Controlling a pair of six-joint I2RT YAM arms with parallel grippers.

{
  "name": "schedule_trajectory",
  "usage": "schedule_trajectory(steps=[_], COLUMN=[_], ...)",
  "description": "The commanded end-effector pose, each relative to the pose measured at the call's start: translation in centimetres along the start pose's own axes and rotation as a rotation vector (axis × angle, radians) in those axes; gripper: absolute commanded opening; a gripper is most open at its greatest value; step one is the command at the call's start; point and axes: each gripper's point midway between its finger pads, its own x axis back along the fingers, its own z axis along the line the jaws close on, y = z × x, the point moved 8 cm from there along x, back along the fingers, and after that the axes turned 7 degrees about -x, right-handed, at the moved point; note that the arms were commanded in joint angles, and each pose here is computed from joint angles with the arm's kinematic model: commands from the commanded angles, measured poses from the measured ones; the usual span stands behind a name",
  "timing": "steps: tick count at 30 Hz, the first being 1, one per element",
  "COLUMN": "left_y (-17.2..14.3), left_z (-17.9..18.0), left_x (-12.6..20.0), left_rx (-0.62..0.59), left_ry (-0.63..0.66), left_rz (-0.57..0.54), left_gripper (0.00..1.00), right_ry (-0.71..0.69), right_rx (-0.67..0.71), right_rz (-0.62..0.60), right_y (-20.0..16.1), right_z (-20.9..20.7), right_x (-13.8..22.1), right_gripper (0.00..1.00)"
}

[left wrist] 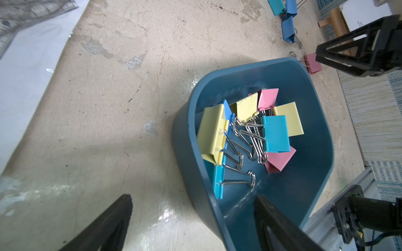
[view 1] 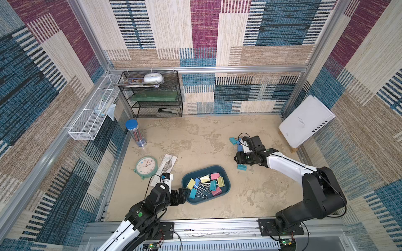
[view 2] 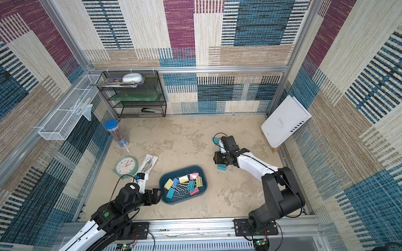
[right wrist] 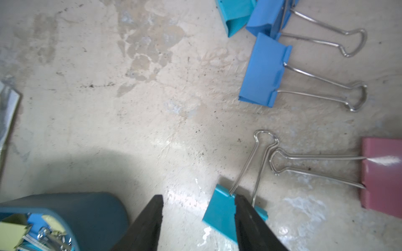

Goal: Put the binder clips in the storage box
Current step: Adjust the binder clip at the center of the board, then pick up the binder clip at the center of the board.

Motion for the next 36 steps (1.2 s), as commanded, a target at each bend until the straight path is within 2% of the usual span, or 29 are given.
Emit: schedule_trajectory(steps=[1,3,6,8,20,26,32,36], left_y=[-0.1,-0.1,-0.1,-0.1,-0.1,-0.2,-0.2,-0.1], left_z=[0.0,0.0,-0.1,-0.1,-0.1,-0.1,-0.1,-0.1], left_x=[-0.1,-0.1,0.0,0.0,0.1,0.1,0.1,0.1], left_rx=[-0.005,-0.005,-0.005,-0.005,-0.007,-0.008,-0.009,-0.008], left_ry=[-0.008,-0.011,-0.014,-0.019,-0.024,-0.025,-0.028,-0.028], left_rz=[0.005,0.003,0.002,-0.003,-0.006,-0.005,-0.007,-0.008], left_gripper=[0.91,0.91,0.91,0.91,0.91,0.91,0.91,0.91], right_ry=[0.01,-0.022,-0.075,-0.062,-0.09,-0.131,-0.173,-0.208], right_rx=[-0.041,-0.082,-0.143,-0.167,-0.192,-0.193,-0.18,-0.163], right_rz=[0.063,0.099,0.128,0.137,0.15,0.157,0.187,0.202], right_y=[-1.8,-3.0,-4.8,-5.3,-4.9,-5.0,-5.6,-6.1], right_z=[-0.3,-1.1,-2.4,-2.6,-2.9,-3.4,-3.8,-3.9], right_x=[1.0,0.9,0.2,-0.4,-2.5,-3.2,-3.8,-3.9], right_gripper=[0.73,0.79,0.82,0.83,0.85,0.82,0.71,0.68])
